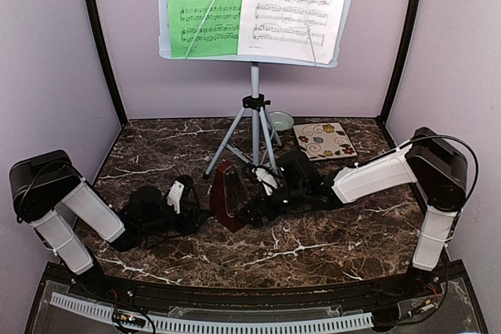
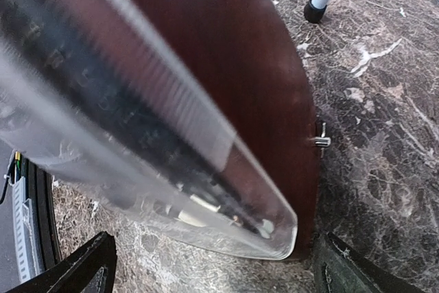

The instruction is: Set up the instrument practice props

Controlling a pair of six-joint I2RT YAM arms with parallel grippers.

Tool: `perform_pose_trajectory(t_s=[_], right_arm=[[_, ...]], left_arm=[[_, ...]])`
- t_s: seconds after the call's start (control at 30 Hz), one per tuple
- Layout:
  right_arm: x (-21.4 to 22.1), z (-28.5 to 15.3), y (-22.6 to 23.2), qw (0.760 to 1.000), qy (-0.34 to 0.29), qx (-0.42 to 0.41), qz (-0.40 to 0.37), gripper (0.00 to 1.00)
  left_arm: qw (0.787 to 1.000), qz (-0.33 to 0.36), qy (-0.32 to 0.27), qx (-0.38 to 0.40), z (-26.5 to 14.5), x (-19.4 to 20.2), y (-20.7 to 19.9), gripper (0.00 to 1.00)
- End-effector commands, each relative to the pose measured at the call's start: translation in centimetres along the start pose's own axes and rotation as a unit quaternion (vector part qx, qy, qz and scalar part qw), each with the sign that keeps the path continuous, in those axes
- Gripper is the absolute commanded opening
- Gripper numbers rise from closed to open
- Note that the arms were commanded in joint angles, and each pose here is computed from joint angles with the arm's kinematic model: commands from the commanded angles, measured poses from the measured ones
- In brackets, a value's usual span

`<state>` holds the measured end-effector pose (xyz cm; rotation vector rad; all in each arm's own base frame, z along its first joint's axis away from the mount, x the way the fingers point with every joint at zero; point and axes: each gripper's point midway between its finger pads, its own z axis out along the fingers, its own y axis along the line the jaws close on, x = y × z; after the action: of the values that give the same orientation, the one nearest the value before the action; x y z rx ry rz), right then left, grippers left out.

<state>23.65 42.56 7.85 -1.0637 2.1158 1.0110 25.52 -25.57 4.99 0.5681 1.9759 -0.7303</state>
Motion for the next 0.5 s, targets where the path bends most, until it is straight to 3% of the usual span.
perform_pose_trajectory(t_s=[0.0,0.47], right_arm=[[-0.6,0.1,1.6,0.999,-0.025,-0.027,-0.015,1.00],[1.0,1.7,5.5,0.997,-0.032,-0.067,-0.001,1.00]], left_arm=[[1.000,-0.017,0.007,-0.016,2.0,-1.0,0.5,0.50],[0.999,-0.021,0.008,-0.029,5.6,-4.3,3.5,0.47]])
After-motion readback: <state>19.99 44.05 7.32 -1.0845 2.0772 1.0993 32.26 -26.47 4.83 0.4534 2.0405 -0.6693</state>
